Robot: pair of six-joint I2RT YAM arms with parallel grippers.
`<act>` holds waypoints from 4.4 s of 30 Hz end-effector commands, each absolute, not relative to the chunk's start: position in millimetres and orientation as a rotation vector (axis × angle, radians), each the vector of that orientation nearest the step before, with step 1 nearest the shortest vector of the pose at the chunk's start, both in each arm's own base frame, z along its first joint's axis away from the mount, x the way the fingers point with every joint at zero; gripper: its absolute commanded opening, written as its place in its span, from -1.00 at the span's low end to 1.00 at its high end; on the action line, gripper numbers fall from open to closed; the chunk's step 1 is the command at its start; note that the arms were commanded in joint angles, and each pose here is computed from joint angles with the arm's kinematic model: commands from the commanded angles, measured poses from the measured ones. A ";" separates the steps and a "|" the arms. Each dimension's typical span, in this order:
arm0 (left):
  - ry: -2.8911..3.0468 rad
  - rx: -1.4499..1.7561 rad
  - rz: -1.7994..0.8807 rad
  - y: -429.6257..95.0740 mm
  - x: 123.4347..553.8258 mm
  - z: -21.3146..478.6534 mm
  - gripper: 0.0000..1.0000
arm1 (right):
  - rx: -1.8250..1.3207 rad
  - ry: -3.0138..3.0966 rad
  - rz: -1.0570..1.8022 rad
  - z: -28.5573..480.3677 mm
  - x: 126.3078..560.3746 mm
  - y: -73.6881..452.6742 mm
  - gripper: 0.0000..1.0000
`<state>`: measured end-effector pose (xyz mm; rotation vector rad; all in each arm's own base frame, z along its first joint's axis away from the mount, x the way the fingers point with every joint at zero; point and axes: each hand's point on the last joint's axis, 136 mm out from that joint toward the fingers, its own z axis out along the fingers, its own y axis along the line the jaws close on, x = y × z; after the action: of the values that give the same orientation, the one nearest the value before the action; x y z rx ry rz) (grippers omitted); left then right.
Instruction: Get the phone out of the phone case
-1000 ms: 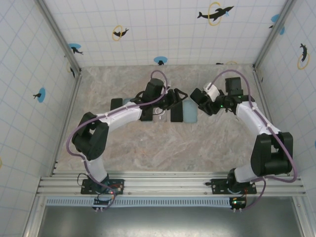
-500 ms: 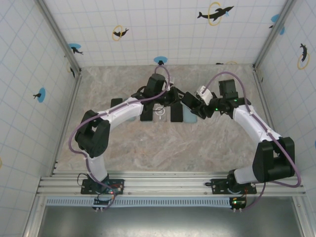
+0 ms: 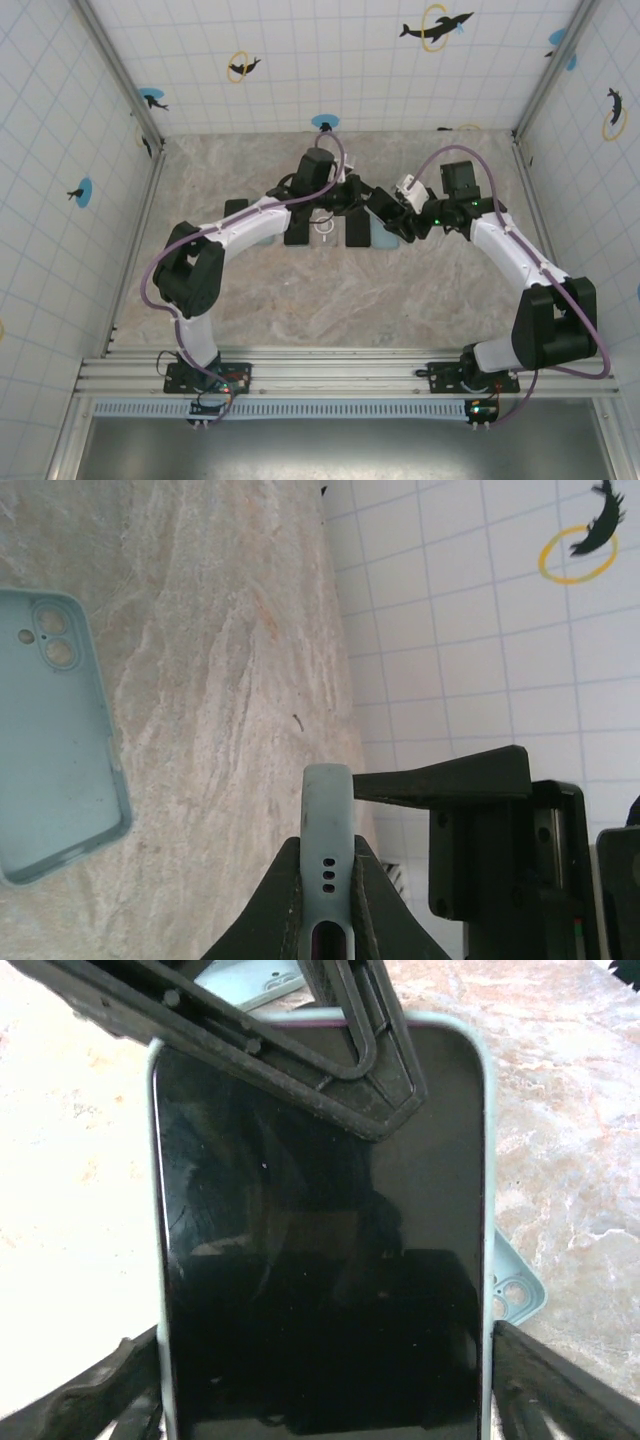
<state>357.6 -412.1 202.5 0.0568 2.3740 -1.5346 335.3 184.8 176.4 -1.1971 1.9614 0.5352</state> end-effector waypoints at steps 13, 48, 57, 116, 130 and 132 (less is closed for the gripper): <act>1.808 -0.363 -1.704 -358.4 399.8 315.5 -0.96 | -0.268 1.694 0.829 280.2 359.5 124.0 0.87; 1.455 -0.592 -1.960 -375.0 361.0 358.4 -0.95 | 0.458 1.282 1.561 325.3 333.4 182.3 0.10; 1.468 -0.592 -1.942 -373.5 359.5 354.6 -0.95 | 0.448 1.230 1.600 338.0 334.2 183.4 0.00; 1.842 0.748 -1.293 -375.0 339.6 335.6 0.42 | -0.649 1.550 1.235 316.4 304.3 201.8 -0.96; 1.828 1.099 -1.375 -378.5 311.1 324.9 0.19 | -0.968 1.446 1.282 318.5 273.8 222.3 -0.97; 1.814 1.117 -1.410 -378.6 305.4 328.6 0.09 | -1.001 1.441 1.321 319.8 270.3 225.8 -0.98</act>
<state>317.5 -378.7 324.5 1.0308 1.8486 -1.3558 282.1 219.0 291.4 -0.8535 1.5761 1.3134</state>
